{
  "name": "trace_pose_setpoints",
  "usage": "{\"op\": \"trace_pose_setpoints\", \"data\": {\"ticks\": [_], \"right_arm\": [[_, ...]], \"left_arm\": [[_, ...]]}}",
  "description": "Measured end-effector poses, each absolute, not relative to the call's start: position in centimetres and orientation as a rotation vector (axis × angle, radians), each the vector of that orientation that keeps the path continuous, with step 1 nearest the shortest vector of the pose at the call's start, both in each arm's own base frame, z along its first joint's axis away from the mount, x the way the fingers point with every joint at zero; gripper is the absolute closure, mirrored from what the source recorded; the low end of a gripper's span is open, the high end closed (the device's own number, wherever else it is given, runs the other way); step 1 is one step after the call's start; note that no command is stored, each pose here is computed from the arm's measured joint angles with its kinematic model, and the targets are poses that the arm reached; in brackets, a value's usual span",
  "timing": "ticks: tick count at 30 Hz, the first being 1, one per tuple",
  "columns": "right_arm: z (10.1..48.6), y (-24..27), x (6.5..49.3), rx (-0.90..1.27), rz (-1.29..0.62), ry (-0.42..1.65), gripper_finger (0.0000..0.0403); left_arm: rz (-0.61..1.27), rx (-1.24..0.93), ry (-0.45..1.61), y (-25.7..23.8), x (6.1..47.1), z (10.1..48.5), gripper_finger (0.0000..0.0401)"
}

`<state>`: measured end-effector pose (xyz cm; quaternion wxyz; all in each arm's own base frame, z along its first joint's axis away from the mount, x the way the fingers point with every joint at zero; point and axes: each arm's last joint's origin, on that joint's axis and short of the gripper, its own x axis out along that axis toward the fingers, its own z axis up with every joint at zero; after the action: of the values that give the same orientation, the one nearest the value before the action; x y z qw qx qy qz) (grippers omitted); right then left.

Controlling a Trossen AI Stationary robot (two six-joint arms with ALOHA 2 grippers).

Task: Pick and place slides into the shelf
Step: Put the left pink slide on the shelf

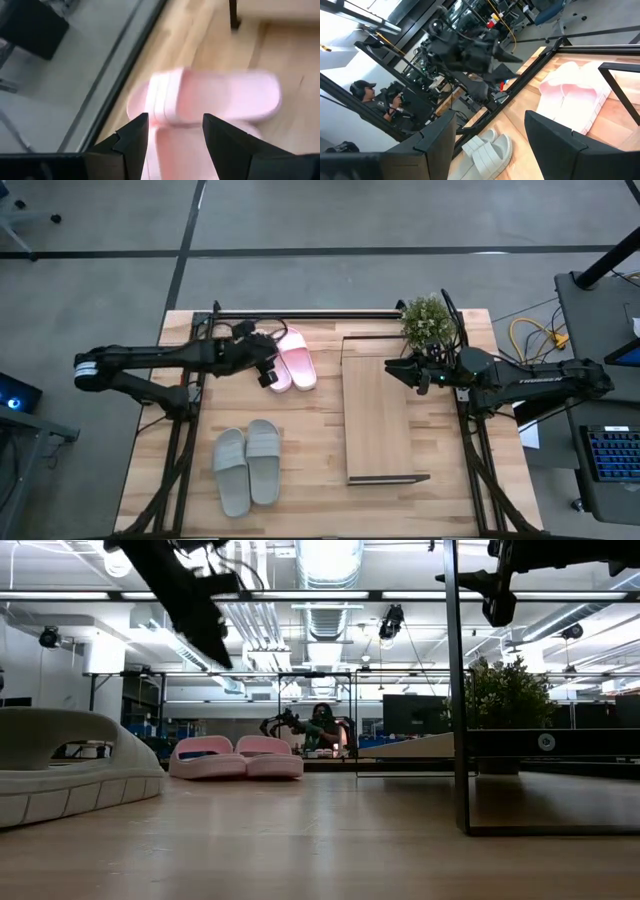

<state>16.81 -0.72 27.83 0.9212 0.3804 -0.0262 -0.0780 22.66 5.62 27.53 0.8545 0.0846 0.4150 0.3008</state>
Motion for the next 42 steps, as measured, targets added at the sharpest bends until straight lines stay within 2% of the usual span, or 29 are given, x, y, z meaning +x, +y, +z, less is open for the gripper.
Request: {"op": "trace_pose_setpoints", "data": {"ticks": [13,21,29,36,42], "right_arm": [[27.8,-0.7,16.8,0.779,-0.161,-0.054,0.0177],[27.8,-0.7,16.8,0.777,-0.162,-0.055,0.0177],[27.8,-0.7,16.8,0.772,-0.163,-0.053,0.0177],[27.8,-0.7,16.8,0.772,-0.164,-0.052,0.0177],[27.6,-0.7,16.8,0.771,-0.170,-0.036,0.0177]], "left_arm": [[0.760,0.311,1.149,6.3,24.1,23.4,0.0228],[0.707,0.022,1.079,7.8,22.6,24.6,0.0228],[0.724,-0.240,0.969,11.9,19.6,27.0,0.0228],[0.679,-0.539,1.058,16.2,17.4,26.8,0.0228],[0.622,-0.558,1.119,19.1,17.6,26.5,0.0228]]}}
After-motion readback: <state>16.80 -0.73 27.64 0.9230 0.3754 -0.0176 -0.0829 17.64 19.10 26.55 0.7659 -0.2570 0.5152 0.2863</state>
